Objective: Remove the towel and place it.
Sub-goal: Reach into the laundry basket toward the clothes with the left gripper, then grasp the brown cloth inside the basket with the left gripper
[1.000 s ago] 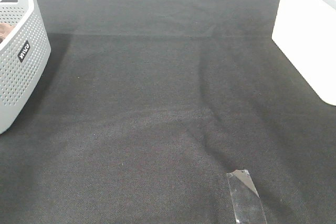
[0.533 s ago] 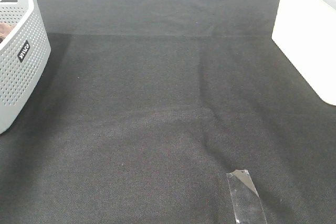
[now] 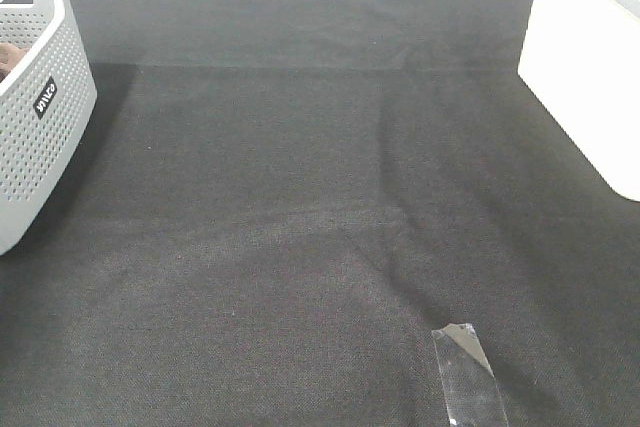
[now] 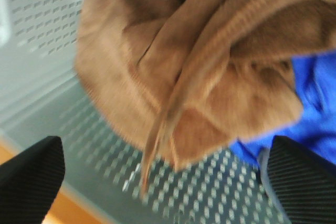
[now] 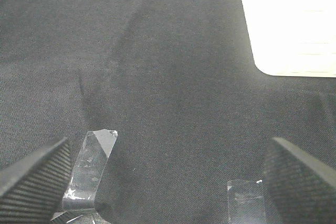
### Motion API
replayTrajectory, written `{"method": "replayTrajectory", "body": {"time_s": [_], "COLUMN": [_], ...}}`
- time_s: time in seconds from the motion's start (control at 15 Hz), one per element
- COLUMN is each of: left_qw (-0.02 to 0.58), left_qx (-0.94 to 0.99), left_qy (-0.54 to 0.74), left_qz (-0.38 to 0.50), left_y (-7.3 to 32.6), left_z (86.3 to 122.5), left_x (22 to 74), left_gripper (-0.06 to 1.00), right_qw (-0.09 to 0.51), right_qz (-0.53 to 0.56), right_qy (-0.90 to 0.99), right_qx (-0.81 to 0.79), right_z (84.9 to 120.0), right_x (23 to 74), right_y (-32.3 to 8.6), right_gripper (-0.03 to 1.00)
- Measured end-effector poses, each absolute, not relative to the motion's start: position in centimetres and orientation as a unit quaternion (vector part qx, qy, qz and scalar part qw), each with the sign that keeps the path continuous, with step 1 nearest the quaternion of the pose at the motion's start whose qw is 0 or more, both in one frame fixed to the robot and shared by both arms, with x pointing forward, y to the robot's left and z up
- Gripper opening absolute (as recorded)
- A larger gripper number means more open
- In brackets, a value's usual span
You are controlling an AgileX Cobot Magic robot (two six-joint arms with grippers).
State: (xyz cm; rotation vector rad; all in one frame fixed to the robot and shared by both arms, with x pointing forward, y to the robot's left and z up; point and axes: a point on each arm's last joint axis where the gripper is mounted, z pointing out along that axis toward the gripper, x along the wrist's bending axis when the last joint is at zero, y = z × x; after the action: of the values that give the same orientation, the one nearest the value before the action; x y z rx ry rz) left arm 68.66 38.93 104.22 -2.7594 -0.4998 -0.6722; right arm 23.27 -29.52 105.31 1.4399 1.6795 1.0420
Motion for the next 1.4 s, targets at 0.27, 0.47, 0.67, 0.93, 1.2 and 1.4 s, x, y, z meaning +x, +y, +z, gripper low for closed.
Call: {"method": "replayTrajectory", "body": {"time_s": [0.27, 0.47, 0.67, 0.93, 1.2, 1.4], "left_qw": [0.128, 0.132, 0.132, 0.122, 0.11, 0.087], "left_qx": [-0.957, -0.961, -0.958, -0.949, -0.935, -0.907], "left_qy": [-0.152, -0.149, -0.167, -0.212, -0.266, -0.319], "left_qz": [-0.209, -0.192, -0.192, -0.197, -0.207, -0.262], "left_y": [39.5, 40.2, 40.5, 40.6, 40.5, 38.8], "left_z": [99.2, 98.4, 98.7, 98.7, 99.0, 103.6], "left_x": [71.2, 71.1, 70.9, 70.9, 70.8, 70.0], "left_gripper": [0.99, 0.85, 0.22, 0.0, 0.0, 0.0], "right_qw": [0.341, 0.341, 0.341, 0.341, 0.341, 0.341], "right_qz": [0.401, 0.401, 0.401, 0.401, 0.401, 0.401], "right_qy": [0.646, 0.646, 0.646, 0.646, 0.646, 0.646], "right_qx": [0.554, 0.554, 0.554, 0.554, 0.554, 0.554], "right_z": [105.3, 105.3, 105.3, 105.3, 105.3, 105.3], "right_x": [23.3, 23.3, 23.3, 23.3, 23.3, 23.3], "right_y": [-29.5, -29.5, -29.5, -29.5, -29.5, -29.5], "right_gripper": [0.94, 0.94, 0.94, 0.94, 0.94, 0.94]}}
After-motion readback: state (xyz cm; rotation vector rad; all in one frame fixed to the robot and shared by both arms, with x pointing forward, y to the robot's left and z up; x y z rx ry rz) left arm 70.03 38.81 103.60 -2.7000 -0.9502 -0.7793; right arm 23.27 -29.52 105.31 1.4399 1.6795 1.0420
